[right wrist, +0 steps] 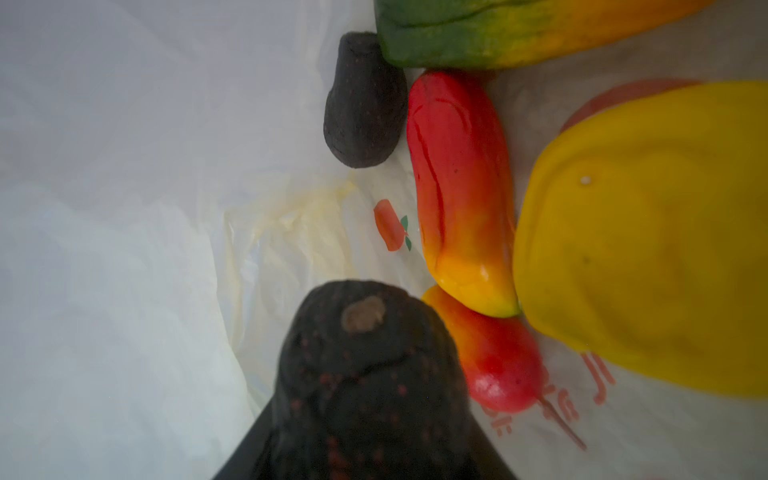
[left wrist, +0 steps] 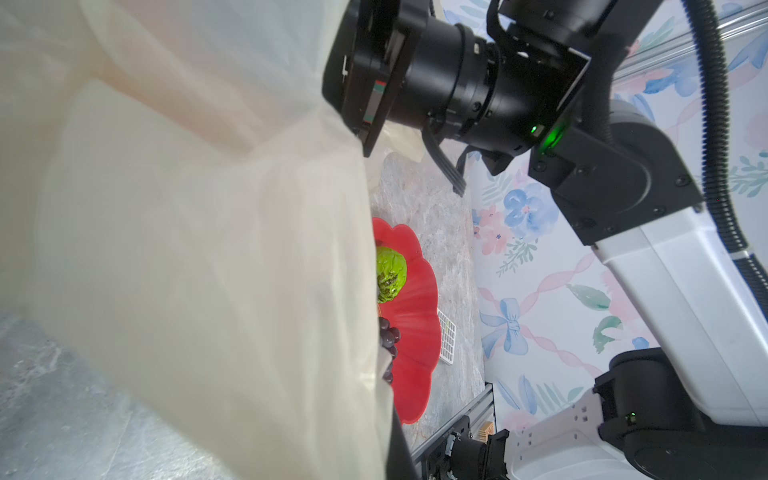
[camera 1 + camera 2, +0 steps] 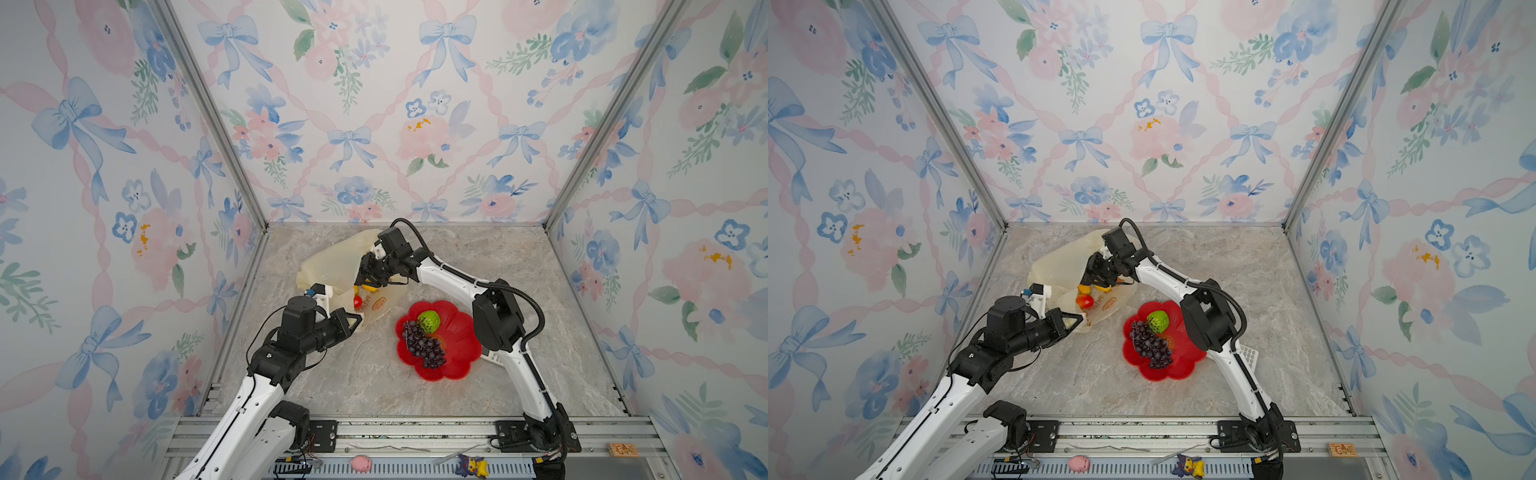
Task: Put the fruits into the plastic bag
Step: 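Lower the avocado into the bag mouth and open the right gripper, then withdraw the right gripper from the bag and move it over the bowl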
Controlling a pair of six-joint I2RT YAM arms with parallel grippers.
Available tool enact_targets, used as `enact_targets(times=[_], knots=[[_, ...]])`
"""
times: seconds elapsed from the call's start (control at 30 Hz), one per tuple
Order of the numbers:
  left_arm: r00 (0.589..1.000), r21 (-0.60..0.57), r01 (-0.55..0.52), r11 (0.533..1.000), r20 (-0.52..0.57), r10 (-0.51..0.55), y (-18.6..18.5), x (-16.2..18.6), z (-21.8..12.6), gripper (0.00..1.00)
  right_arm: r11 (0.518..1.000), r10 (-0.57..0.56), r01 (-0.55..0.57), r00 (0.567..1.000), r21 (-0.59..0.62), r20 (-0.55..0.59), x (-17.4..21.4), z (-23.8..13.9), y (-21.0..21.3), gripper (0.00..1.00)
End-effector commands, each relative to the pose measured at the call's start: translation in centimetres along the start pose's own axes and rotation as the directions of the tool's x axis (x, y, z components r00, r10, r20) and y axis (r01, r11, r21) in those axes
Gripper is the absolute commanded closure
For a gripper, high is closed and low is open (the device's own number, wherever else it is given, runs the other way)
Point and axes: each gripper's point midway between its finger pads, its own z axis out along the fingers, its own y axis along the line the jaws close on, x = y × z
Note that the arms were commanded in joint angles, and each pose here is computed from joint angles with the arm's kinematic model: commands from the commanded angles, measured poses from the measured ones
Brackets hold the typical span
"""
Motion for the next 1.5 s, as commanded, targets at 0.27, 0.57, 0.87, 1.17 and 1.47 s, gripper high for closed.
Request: enact_targets(times=[0.27,0.57,0.87,1.17,1.47], knots=[[0.999,0.016,-0.033,0.999,0.008,0.033,-1.0,-0.7,-0.3,1.0,0.996,0.057,-0.048,0.992,-0.081,0.115,-4.2,-0.9,1.6,0.44],[1.0,0.004,0.007,1.0,0.004,-0.007,-0.3,-0.2,-0.4,1.0,0.993,0.034,-0.018,0.991,-0.116,0.131,-4.5,-3.1,2.9,0.34],[0.998,0.019,0.039,0.999,-0.051,-0.038,-0.6,0.7,-0.4,1.0,0.992,0.019,-0.005,0.993,-0.123,0.115,-3.4,-5.5,3.5,0.34],[0.987,-0.001,0.063,0.998,-0.15,-0.063,0.1,1.8,1.2,1.0,0.998,-0.038,0.042,0.997,-0.054,0.074,-0.6,-8.6,2.7,0.34],[0.99,-0.025,0.036,0.999,-0.139,-0.039,0.6,1.5,1.6,1.0,0.973,-0.202,0.205,0.979,0.109,-0.04,4.8,-13.0,1.7,0.34]])
